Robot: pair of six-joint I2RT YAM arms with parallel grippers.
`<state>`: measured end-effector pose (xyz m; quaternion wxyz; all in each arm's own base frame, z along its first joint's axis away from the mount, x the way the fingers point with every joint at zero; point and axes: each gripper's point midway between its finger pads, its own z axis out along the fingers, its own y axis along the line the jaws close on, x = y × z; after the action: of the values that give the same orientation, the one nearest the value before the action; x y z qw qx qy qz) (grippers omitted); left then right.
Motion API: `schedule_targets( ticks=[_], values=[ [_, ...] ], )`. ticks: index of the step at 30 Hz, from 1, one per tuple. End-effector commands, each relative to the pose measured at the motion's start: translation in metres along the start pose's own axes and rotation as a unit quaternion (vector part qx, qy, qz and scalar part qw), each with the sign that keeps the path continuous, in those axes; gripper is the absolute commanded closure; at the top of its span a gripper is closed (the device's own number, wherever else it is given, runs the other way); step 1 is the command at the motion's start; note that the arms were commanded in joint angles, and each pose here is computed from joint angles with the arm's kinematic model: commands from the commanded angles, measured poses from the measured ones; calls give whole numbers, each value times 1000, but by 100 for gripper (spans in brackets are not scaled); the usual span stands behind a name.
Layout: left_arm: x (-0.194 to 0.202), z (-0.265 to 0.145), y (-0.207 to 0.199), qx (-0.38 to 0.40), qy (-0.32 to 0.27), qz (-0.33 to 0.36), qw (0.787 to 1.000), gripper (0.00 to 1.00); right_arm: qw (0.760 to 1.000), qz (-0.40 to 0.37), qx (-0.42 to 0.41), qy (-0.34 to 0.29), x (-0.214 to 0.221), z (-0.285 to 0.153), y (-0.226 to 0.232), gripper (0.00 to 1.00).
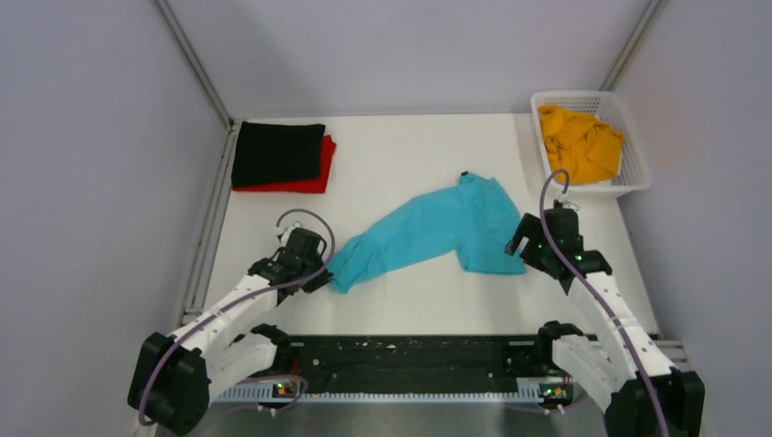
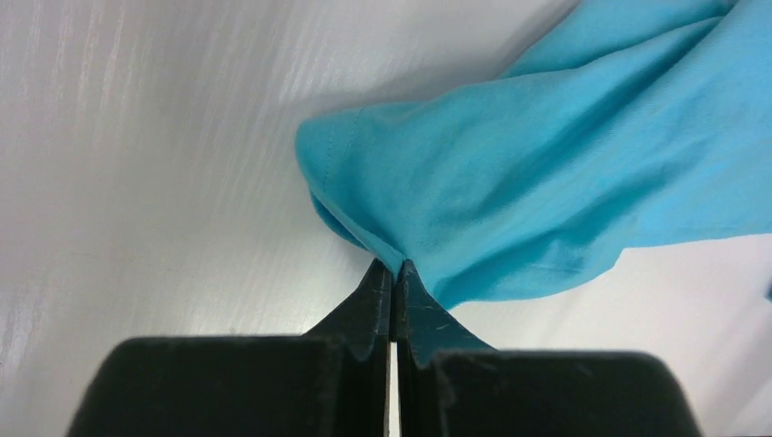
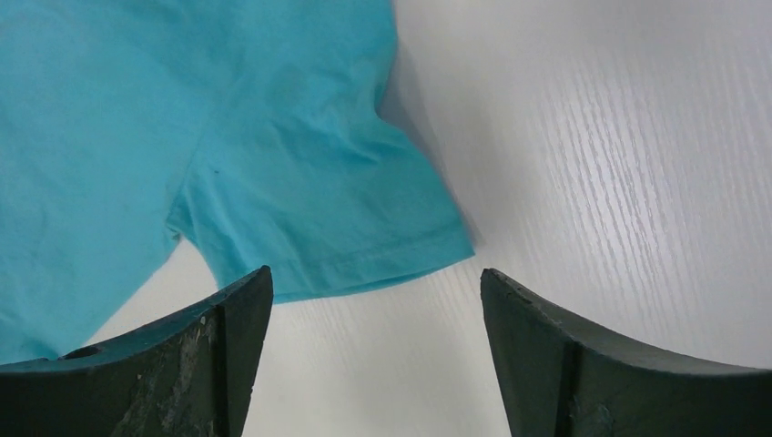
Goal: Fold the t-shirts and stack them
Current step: Flatten out the tshirt
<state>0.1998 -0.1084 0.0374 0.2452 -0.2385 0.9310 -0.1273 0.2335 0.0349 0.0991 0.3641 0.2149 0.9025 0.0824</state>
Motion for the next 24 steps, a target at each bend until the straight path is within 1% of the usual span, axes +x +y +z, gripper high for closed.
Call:
schedule_targets(
  ticks=[1, 5, 8, 13, 19, 21, 22, 24],
  values=[
    [-8, 0, -11, 31, -22, 6, 999, 100, 998, 12, 36, 49, 11, 17, -5, 20],
    [-9, 0, -15, 44, -24, 7, 999, 100, 995, 12, 77, 67, 17, 34, -18, 29],
    [-5, 2, -19, 63, -22, 2, 998, 100, 995, 11, 73, 73, 22, 47, -17, 37],
    [-6, 2, -17, 63, -28, -1, 998, 100, 994, 2, 56, 95, 32, 66, -11, 43],
    [-8, 0, -17, 67, -37, 0, 997, 100, 988, 4, 75, 133, 49, 71, -18, 49],
    [-9, -1, -18, 70, -40, -1, 997, 100, 987, 10, 75, 141, 53, 70, -18, 53],
    [-10, -1, -18, 70, -43, 0, 997, 100, 987, 14, 72, 144, 54, 70, -17, 59],
    [-13, -3, -17, 67, -49, 0, 997, 100, 988, 18, 62, 143, 55, 70, -13, 78]
  ],
)
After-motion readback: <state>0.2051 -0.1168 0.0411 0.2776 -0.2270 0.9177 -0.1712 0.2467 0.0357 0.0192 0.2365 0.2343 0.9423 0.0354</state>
